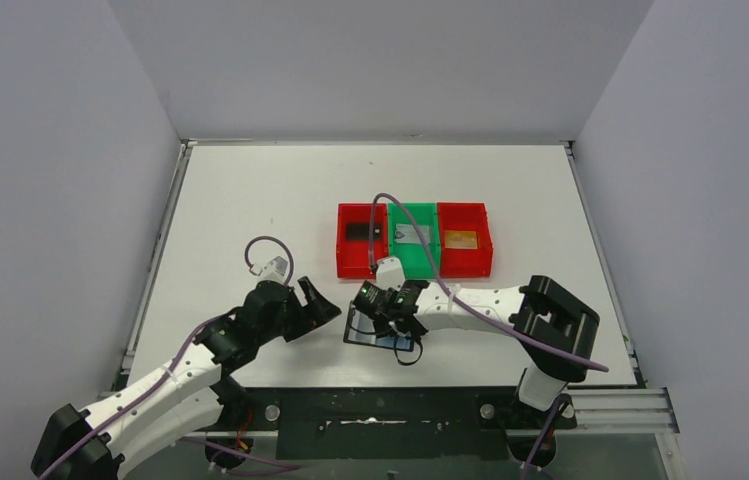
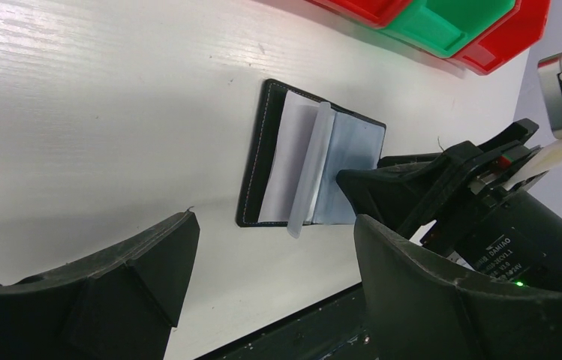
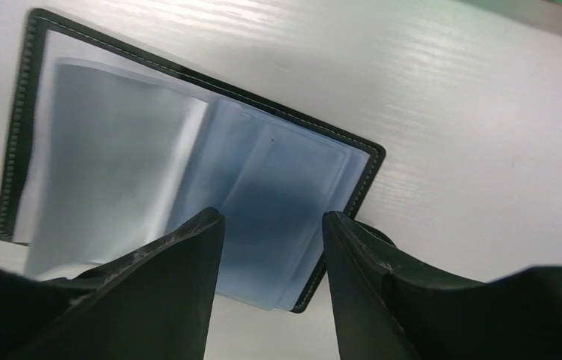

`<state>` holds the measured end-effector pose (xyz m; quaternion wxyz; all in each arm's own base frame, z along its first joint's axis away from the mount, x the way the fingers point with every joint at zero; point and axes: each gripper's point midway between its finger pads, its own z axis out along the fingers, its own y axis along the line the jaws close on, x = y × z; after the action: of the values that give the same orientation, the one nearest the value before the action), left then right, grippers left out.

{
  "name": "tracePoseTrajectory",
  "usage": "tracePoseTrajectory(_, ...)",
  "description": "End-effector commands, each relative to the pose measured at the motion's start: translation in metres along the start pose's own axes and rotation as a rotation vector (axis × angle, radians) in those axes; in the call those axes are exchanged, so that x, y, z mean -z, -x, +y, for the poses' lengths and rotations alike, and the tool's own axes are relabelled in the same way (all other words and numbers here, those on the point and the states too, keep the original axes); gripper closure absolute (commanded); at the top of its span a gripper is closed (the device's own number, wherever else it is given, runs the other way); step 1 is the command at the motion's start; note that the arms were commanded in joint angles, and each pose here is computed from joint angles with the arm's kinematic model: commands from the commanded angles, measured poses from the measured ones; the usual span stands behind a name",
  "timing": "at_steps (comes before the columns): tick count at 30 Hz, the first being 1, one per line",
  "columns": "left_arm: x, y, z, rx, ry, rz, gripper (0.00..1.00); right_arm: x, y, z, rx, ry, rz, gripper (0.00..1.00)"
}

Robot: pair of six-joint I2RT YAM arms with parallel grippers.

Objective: Take the credit cards out of the card holder

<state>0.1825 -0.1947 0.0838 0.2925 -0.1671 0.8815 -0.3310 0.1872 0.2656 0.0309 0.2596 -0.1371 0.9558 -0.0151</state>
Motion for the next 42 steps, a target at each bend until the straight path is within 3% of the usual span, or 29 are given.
tracePoseTrajectory(1, 0.002, 0.010, -0.016, 0.006, -0.066, -0.034, 0.24, 0.004, -0.002, -0.018, -0.058, -0.045, -0.030, 0.49)
tracePoseTrajectory(7, 0.001, 0.008, -0.016, 0.007, -0.066, -0.025, 0.25, -0.013, -0.020, -0.017, -0.112, 0.014, 0.027, 0.55)
tracePoseTrajectory(11, 0.001, 0.006, -0.017, 0.006, -0.072, -0.016, 0.25, -0.026, -0.036, -0.024, -0.101, -0.030, 0.073, 0.65)
tracePoseTrajectory(14, 0.002, 0.007, -0.018, 0.006, -0.074, -0.021, 0.25, -0.029, -0.037, -0.025, -0.101, -0.025, 0.072, 0.81)
tracePoseTrajectory(22, 0.009, 0.020, -0.019, -0.022, -0.038, -0.064, 0.25, -0.003, 0.010, -0.019, -0.110, 0.018, -0.038, 0.52)
tracePoseTrajectory(26, 0.014, 0.030, -0.021, -0.040, -0.010, -0.097, 0.25, 0.025, 0.047, -0.022, -0.140, 0.051, -0.139, 0.46)
tracePoseTrajectory(32, 0.029, 0.054, -0.024, -0.063, 0.040, -0.189, 0.25, 0.055, 0.076, -0.064, -0.277, -0.002, -0.267, 0.39)
tracePoseTrajectory(37, 0.050, 0.089, -0.034, -0.108, 0.096, -0.307, 0.19, 0.081, 0.096, -0.116, -0.434, -0.022, -0.417, 0.20)
tracePoseTrajectory(39, 0.064, 0.109, -0.040, -0.117, 0.139, -0.376, 0.14, 0.095, 0.106, -0.141, -0.463, -0.060, -0.489, 0.09)
tracePoseTrajectory(42, 0.085, 0.141, -0.044, -0.129, 0.235, -0.489, 0.12, 0.119, 0.124, -0.182, -0.478, -0.122, -0.581, 0.02)
